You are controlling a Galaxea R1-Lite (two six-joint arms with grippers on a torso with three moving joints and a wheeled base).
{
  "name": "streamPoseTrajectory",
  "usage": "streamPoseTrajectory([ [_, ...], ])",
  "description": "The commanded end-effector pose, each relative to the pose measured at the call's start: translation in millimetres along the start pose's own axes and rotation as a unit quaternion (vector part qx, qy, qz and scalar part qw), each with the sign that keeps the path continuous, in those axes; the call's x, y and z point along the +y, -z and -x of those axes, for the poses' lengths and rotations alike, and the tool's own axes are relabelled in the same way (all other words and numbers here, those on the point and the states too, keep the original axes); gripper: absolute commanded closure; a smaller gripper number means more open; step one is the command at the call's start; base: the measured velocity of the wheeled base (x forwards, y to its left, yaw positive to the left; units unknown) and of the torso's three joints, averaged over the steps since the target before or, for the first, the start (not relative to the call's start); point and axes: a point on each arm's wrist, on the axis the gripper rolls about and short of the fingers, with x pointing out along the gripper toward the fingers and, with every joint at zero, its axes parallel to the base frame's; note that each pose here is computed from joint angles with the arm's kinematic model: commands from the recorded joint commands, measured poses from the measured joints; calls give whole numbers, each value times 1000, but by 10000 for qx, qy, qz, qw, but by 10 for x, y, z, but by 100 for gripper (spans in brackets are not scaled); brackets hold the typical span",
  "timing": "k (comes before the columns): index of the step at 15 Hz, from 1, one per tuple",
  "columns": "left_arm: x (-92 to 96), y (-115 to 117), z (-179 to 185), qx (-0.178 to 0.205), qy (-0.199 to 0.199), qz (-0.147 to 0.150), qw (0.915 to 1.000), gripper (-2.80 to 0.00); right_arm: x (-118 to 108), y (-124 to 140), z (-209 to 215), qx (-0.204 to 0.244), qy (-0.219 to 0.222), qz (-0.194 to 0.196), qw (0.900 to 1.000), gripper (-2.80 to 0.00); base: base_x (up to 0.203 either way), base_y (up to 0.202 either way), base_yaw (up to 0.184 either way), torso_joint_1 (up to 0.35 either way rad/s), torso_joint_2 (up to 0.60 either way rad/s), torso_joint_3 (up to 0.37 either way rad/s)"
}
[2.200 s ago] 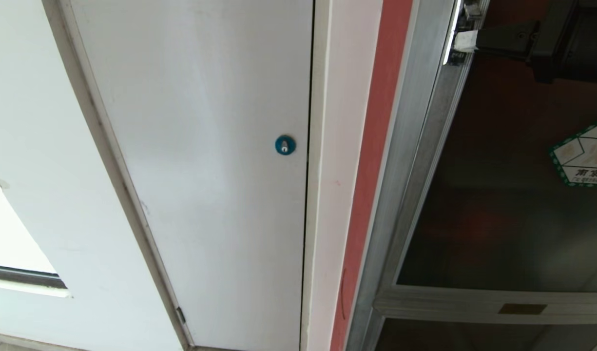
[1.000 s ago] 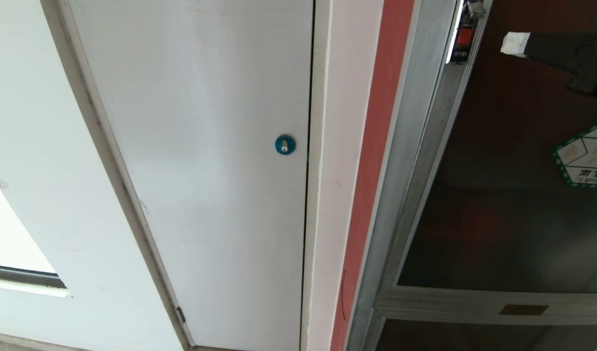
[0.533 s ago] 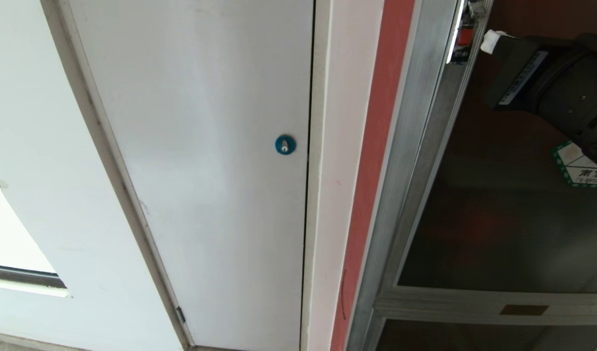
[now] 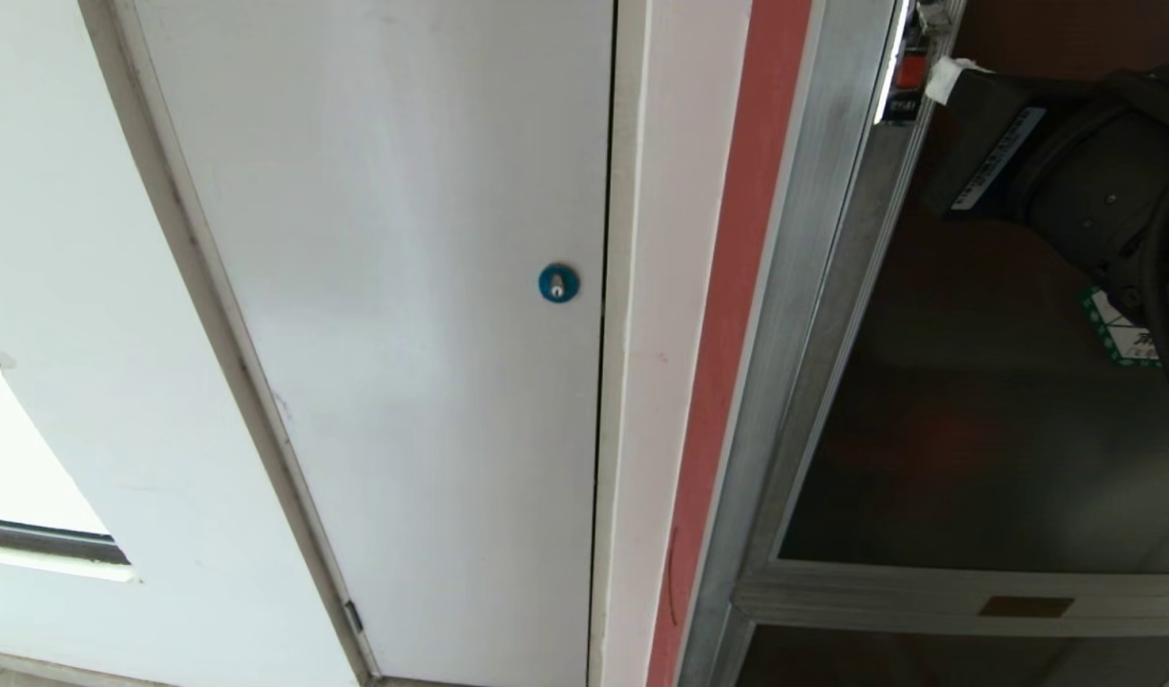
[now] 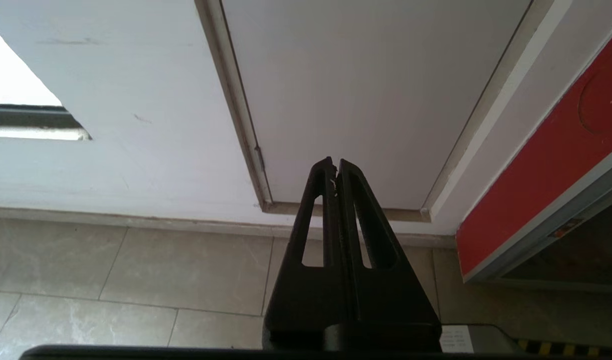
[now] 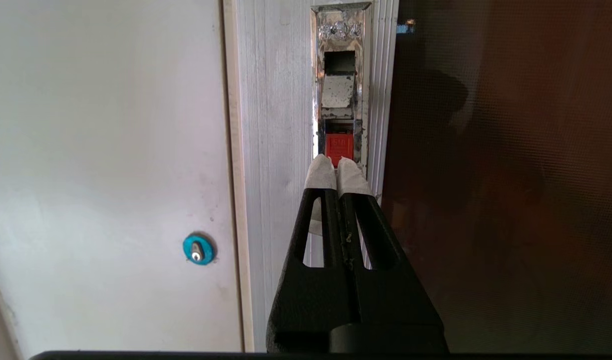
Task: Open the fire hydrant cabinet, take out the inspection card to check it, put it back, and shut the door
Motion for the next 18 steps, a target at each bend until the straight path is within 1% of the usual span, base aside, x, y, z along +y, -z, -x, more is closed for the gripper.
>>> streamPoseTrajectory([
  [1,0,27,-55,371,6,3,9993,0,-24,-43,23,-22,9,8,10000,0,0,0,0,0,0,0],
  [2,-1,36,-17,114,1,0,9999,0,-28,-50,31,-4,-2,37,10000,0,0,0,0,0,0,0],
  [3,-2,58,53,-360,-8,-5,9994,0,-49,-78,48,8,2,76,10000,0,0,0,0,0,0,0],
  [4,-3,86,120,-835,-18,-10,9965,0,-55,-89,52,-7,7,81,10000,0,0,0,0,0,0,0],
  [5,-4,111,168,-1183,-25,-14,9930,0,-54,-104,50,-24,6,115,9999,0,0,0,0,0,0,0],
  [6,-5,126,192,-1366,-28,-15,9906,0,-58,-122,49,-50,13,113,9999,0,0,0,0,0,0,0],
  [11,-5,128,196,-1396,-29,-16,9902,0,-61,-173,52,-105,7,171,9998,0,0,0,0,0,0,0],
  [13,-5,128,196,-1396,-29,-17,9902,0,-60,-169,52,-93,31,256,9996,0,0,0,0,0,0,0],
  [14,-5,128,196,-1396,-29,-16,9902,0,-56,-169,46,-99,29,271,9996,-280,0,0,0,0,0,0],
  [18,-5,128,196,-1395,-29,-16,9902,0,-20,-117,17,-37,-3,355,9994,-280,0,0,0,0,0,0],
])
